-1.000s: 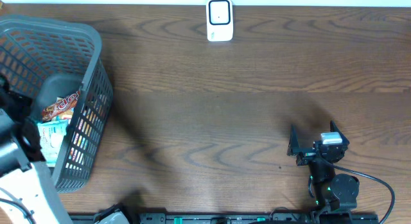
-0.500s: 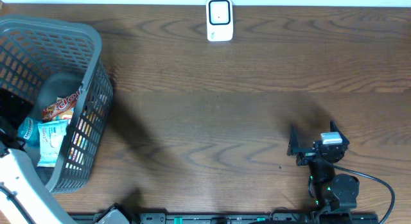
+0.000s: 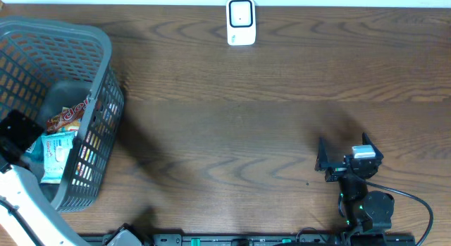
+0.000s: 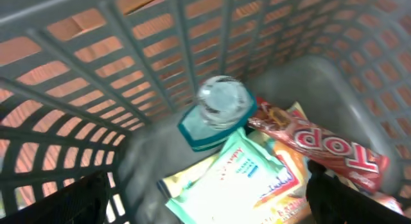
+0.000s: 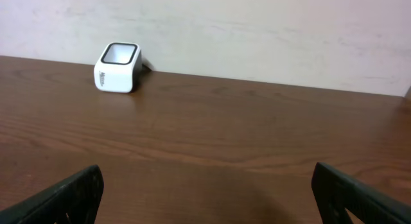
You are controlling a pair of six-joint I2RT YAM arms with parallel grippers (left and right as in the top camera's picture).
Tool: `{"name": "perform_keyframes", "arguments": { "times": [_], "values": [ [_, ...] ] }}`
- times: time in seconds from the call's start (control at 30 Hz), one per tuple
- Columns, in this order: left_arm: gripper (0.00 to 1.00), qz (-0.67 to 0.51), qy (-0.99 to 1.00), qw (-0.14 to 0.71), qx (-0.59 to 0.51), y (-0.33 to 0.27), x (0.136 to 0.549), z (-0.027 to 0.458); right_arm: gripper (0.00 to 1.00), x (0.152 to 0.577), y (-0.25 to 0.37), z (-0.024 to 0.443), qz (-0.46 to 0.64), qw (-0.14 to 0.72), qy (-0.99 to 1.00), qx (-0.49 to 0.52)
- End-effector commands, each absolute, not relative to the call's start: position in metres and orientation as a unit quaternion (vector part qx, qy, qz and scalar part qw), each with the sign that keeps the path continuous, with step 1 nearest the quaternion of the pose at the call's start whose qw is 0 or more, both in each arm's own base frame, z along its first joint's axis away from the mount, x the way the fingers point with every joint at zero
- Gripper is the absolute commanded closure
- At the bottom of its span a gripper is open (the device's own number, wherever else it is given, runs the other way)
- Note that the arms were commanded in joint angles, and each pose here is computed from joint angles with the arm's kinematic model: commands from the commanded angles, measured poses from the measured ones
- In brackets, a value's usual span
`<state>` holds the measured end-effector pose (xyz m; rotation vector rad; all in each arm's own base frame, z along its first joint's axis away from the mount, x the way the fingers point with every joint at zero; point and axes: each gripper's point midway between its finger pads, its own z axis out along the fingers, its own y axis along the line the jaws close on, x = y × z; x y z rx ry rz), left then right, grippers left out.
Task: Scan the item barcode
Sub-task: 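Grasp the teal Listerine bottle cap with the left gripper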
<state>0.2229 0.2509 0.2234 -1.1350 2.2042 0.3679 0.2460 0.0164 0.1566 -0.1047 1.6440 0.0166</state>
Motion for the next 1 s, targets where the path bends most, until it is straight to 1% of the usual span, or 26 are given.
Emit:
{"name": "perform_keyframes", "arguments": {
  "times": [0.0,0.33,0.43,0.53,0.67,0.97],
  "values": [
    [0.02,0.145,0.832,0.309,-0.437,0.266,0.220,0.216,0.01,0.246,0.013,0.155,0.005,0.678,0.734,-0.036],
    [0.02,0.126,0.847,0.265,-0.444,0.282,0.233,0.175,0.01,0.246,0.013,0.155,0.005,0.678,0.734,-0.036],
    [0.02,0.113,0.862,0.258,-0.421,0.282,0.240,0.164,0.01,0.246,0.013,0.155,0.005,0.678,0.734,-0.036],
    [0.02,0.080,0.885,0.264,-0.375,0.274,0.255,0.155,0.01,0.246,0.013,0.155,0.005,0.678,0.734,-0.035],
    [0.02,0.072,0.891,0.249,-0.373,0.276,0.257,0.141,0.01,0.246,0.013,0.155,0.005,0.678,0.734,-0.036],
    [0.02,0.066,0.893,0.240,-0.374,0.280,0.261,0.127,0.01,0.246,0.013,0.155,0.005,0.678,0.734,-0.036]
  ]
}}
